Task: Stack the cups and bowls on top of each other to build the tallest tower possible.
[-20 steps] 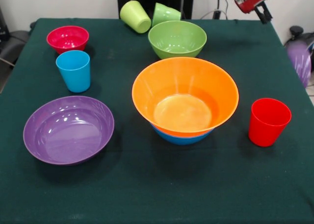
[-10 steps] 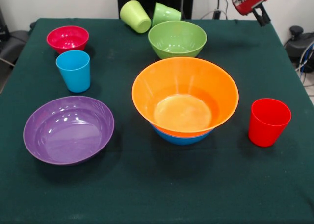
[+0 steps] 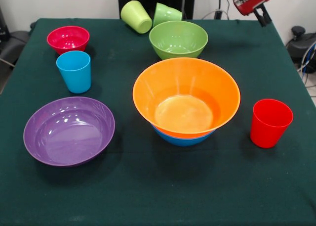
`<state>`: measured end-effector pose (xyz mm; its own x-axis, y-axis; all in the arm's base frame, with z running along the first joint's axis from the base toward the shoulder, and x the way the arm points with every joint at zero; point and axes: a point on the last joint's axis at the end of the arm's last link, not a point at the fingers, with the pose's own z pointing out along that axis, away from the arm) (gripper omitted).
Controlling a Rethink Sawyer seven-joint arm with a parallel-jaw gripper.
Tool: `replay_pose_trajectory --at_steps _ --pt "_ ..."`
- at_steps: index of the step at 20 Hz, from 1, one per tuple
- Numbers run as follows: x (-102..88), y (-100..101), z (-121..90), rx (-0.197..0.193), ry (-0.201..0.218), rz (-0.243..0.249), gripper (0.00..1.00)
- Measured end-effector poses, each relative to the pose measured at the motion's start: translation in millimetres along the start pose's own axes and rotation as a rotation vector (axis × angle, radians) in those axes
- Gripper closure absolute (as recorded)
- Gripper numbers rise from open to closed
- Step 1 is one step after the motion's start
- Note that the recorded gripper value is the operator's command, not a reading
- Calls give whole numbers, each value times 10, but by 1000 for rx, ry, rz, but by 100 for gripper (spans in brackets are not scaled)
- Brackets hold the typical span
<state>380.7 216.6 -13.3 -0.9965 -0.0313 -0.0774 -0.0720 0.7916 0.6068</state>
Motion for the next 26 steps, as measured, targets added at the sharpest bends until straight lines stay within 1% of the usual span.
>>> replay_pose_trajectory --at_steps 2,5,6,10,11,16,22,26 --pt "10 -27 5 27 4 -17 100" --pt "9 -42 7 50 6 -34 100" --pt "-6 -50 5 65 5 -46 100" --pt "-61 -70 -5 90 -5 -67 100" --pt "-93 -101 -11 107 -11 -74 0" --pt "-152 -149 -27 131 -22 -81 0" --pt "-322 -206 -76 167 -54 -91 0" --pt "-396 -231 -95 187 -68 -99 0"
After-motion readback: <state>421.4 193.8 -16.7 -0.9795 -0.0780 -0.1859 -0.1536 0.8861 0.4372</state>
